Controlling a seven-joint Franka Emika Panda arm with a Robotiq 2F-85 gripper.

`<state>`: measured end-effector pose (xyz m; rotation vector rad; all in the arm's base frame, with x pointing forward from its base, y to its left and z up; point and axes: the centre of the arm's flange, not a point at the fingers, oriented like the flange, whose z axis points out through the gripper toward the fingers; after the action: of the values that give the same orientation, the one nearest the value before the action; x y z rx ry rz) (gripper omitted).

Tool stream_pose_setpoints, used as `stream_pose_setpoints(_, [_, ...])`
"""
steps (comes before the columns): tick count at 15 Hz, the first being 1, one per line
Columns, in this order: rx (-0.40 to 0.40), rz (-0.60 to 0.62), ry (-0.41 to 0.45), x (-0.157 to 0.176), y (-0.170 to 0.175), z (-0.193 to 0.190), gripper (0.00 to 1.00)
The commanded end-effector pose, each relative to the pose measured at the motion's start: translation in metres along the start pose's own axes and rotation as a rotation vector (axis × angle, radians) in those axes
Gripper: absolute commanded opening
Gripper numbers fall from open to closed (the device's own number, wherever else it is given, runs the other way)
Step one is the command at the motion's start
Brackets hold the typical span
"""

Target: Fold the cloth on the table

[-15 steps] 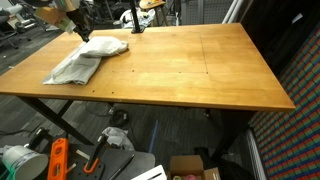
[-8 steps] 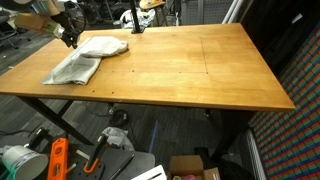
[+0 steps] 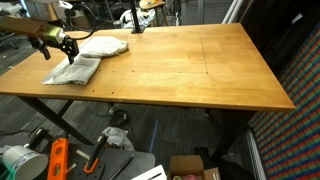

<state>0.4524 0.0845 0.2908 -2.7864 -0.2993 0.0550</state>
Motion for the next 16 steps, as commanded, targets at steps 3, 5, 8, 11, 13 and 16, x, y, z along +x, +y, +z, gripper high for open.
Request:
stream_pose_setpoints(3, [0.024, -0.046, 0.008, -0.024, 0.008, 0.013, 1.0])
stream_pose_setpoints(5, [0.052, -0.053, -0.022, -0.023, 0.009, 0.016, 1.0])
stream_pose_setpoints(8, [0.056, -0.036, 0.004, -0.018, 0.008, 0.025, 1.0])
stream_pose_setpoints(11, [0.023, -0.009, 0.039, -0.008, 0.011, 0.036, 1.0])
stream_pose_setpoints(13, [-0.025, -0.006, 0.061, -0.004, 0.015, 0.043, 0.73])
stream_pose_setpoints(16, [-0.075, -0.005, 0.081, -0.002, 0.019, 0.048, 0.49])
